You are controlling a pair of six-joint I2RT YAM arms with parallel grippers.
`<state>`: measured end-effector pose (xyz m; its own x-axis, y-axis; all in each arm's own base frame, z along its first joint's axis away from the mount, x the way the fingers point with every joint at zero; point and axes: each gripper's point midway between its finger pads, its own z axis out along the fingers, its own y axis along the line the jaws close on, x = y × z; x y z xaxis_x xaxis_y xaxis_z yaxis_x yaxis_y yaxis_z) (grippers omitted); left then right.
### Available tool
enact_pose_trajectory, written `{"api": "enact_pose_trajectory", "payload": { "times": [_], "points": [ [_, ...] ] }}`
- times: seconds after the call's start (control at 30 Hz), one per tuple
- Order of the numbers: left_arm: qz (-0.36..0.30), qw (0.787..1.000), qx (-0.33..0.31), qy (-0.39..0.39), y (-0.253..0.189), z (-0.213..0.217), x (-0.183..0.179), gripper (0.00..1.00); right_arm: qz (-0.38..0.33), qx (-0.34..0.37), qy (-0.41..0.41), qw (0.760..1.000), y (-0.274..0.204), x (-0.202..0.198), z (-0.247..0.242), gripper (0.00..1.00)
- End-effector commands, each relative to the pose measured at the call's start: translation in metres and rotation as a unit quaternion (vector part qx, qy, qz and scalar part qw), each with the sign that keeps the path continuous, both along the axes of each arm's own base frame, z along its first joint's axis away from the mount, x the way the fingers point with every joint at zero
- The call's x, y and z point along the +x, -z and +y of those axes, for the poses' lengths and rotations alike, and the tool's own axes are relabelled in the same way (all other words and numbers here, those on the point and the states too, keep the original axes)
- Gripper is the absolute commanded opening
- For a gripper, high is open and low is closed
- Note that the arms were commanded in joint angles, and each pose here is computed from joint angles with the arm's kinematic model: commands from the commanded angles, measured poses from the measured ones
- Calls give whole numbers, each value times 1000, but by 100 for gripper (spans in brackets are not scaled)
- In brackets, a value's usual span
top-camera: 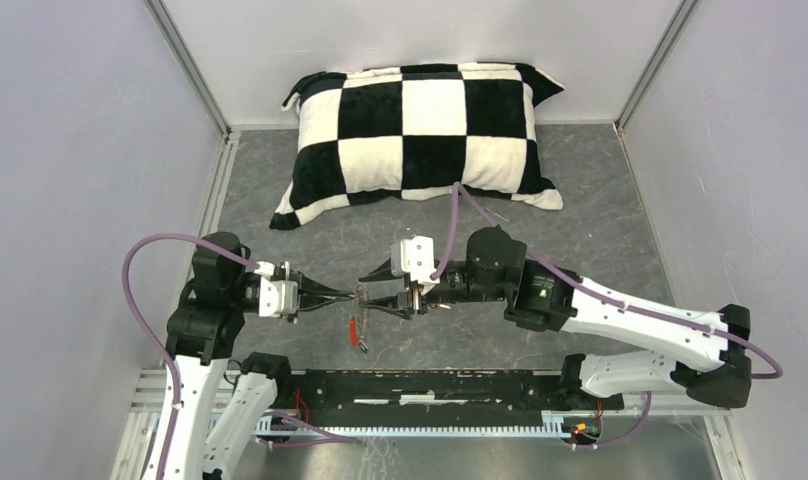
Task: Put the keys on the keyring
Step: Adjust the keyring.
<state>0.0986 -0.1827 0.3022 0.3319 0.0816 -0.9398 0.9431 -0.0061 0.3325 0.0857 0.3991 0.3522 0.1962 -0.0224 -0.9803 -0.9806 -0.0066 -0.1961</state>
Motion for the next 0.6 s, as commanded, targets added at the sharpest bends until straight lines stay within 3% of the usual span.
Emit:
{"api": "enact_pose_trajectory", "payload": {
  "times": [0.0, 0.2, 0.57],
  "points": [
    [-39, 999, 12, -17, 4, 2, 10, 2, -19, -87, 10, 996, 1, 5, -8, 45],
    [-44, 999, 13, -18, 5, 2, 11, 2, -12, -140, -6, 990, 7, 6, 3, 43],
    [-46, 999, 7, -11, 2, 1, 6, 2, -14, -132, -9, 991, 3, 9, 18, 35]
  ]
}}
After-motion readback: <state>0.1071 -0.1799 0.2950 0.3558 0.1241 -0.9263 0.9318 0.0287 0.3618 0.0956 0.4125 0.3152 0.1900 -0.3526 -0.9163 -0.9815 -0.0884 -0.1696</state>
